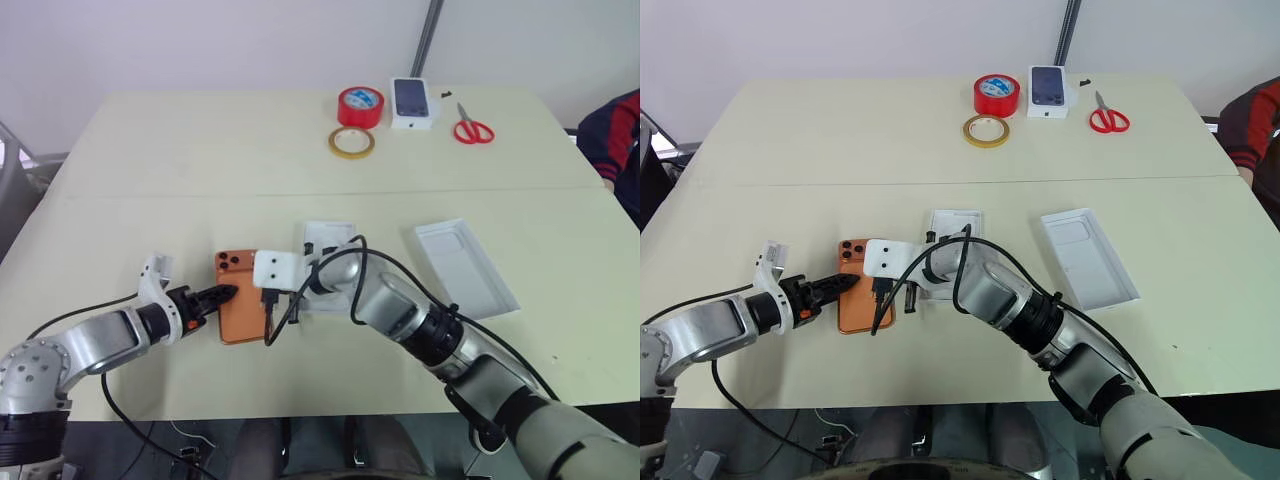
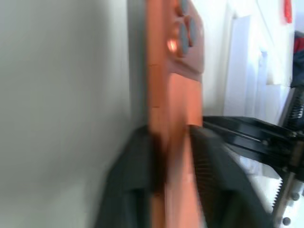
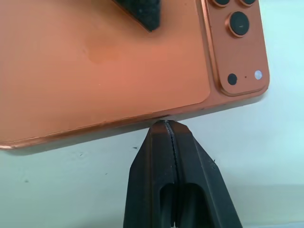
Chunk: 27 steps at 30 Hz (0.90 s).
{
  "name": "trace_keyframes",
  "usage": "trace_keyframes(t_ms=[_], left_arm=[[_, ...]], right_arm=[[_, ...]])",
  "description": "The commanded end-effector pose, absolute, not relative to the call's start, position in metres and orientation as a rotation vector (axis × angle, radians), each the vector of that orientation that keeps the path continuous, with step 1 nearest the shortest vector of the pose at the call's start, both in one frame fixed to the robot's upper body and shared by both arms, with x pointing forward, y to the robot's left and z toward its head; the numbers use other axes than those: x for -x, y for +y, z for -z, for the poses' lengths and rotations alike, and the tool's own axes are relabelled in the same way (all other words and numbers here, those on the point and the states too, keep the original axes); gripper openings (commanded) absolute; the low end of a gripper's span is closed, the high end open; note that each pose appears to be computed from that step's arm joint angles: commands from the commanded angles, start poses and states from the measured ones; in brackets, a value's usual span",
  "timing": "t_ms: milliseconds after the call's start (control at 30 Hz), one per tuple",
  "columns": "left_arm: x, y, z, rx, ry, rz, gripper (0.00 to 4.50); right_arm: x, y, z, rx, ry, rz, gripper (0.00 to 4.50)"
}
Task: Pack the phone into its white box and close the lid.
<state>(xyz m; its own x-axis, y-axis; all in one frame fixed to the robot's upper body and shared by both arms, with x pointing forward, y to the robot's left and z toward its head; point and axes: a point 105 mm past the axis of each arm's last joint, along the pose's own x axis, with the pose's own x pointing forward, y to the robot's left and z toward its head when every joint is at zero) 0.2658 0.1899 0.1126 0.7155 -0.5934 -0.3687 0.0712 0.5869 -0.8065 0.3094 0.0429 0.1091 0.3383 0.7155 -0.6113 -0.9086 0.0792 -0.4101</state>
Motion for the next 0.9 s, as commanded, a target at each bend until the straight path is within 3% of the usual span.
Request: trace_keyframes(t_ms=[33,333,567,900], left_arm=[[-0.269,0.197,-0.126,0.892,0.607,0.412,0.33],[-0.290,0.167,-0.170,0.939,0.436,0.562,0.33],[-0.309,0.112,-0.162,0.941,0.555,0.670,0.33],[-0.321,0.067,-0.144,0.872,0.679,0.765,0.33]], right_arm=[[-0.307,0.040,-0.153,0.722,0.123,-1.220,0.00],[-0.294,-0.047,-0.197,0.552,0.016,-1.122,0.00],[-0.280,-0.103,-0.178,0.506,0.163,-1.034,0.00],[-0.279,-0.139,-0.162,0.469,0.248,-0.872,0.00]])
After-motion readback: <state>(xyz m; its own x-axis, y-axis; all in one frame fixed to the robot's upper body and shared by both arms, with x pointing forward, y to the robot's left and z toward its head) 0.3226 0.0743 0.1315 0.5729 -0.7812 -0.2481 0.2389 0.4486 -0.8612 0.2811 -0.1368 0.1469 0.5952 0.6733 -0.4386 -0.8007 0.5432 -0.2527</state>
